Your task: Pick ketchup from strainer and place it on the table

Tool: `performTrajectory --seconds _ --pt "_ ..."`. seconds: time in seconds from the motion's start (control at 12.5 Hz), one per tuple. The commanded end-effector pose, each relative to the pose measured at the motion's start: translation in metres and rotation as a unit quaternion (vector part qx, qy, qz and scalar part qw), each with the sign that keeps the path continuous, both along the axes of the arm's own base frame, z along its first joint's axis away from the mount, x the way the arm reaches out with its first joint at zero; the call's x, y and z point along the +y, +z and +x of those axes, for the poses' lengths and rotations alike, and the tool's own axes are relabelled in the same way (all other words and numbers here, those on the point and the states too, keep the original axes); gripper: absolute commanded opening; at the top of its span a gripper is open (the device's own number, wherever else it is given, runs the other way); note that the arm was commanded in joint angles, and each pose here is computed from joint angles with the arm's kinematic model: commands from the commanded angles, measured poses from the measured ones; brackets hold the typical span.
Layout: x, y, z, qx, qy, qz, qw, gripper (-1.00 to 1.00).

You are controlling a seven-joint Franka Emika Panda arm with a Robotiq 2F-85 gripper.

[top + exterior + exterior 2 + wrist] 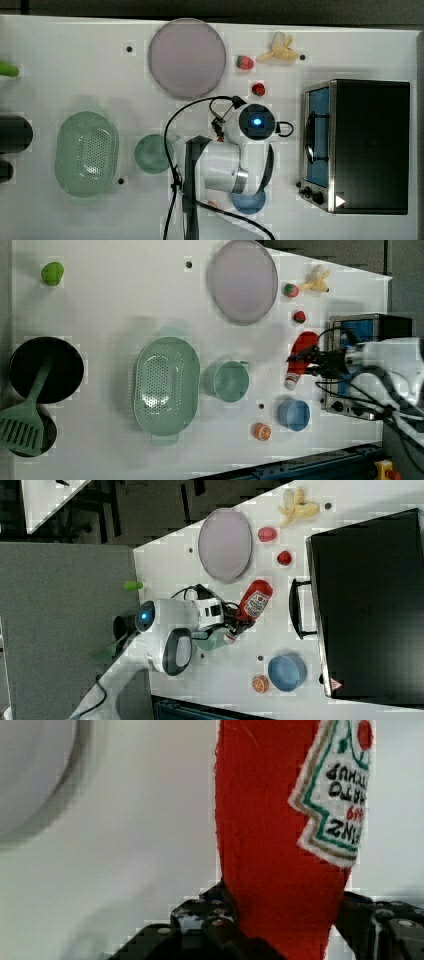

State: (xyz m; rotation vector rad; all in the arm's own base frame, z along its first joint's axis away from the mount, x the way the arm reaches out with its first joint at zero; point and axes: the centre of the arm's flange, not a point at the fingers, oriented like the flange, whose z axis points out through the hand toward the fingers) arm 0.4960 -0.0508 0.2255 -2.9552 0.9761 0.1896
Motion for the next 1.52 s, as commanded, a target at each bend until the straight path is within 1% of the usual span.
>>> performTrajectory --seconds 0.08,0.16,0.24,0.32,0.48,0.56,0.8,0.96,1.12,1.28,1.36,1.52 --pt "0.018 -0.025 0.006 -0.010 0.062 -0.007 0.998 0.62" --pt "0.019 -0.035 0.007 -0.013 0.061 -0.007 0.998 0.85" --pt "0.019 -0.038 0.009 -0.020 0.061 -0.007 0.998 1.00" --pt "0.019 -0.033 0.011 -0.027 0.061 -0.008 0.998 1.00" --pt "0.020 0.006 0.028 -0.063 0.061 -0.014 0.996 1.00" --pt "0.019 0.033 0.035 -0.076 0.061 -0.017 0.995 1.00" --pt "0.017 0.125 0.050 -0.086 0.051 -0.023 0.995 1.00" --pt "0.016 0.190 0.056 -0.091 -0.005 -0.027 0.996 1.00" --pt "0.018 0.252 0.058 -0.082 -0.065 -0.028 0.994 1.00" --pt "0.020 0.296 0.049 -0.035 -0.095 -0.031 0.994 1.00" --pt "0.022 0.318 0.049 -0.030 -0.094 -0.031 0.995 1.00" --pt "0.022 0.356 0.048 -0.034 -0.093 -0.034 0.994 1.00"
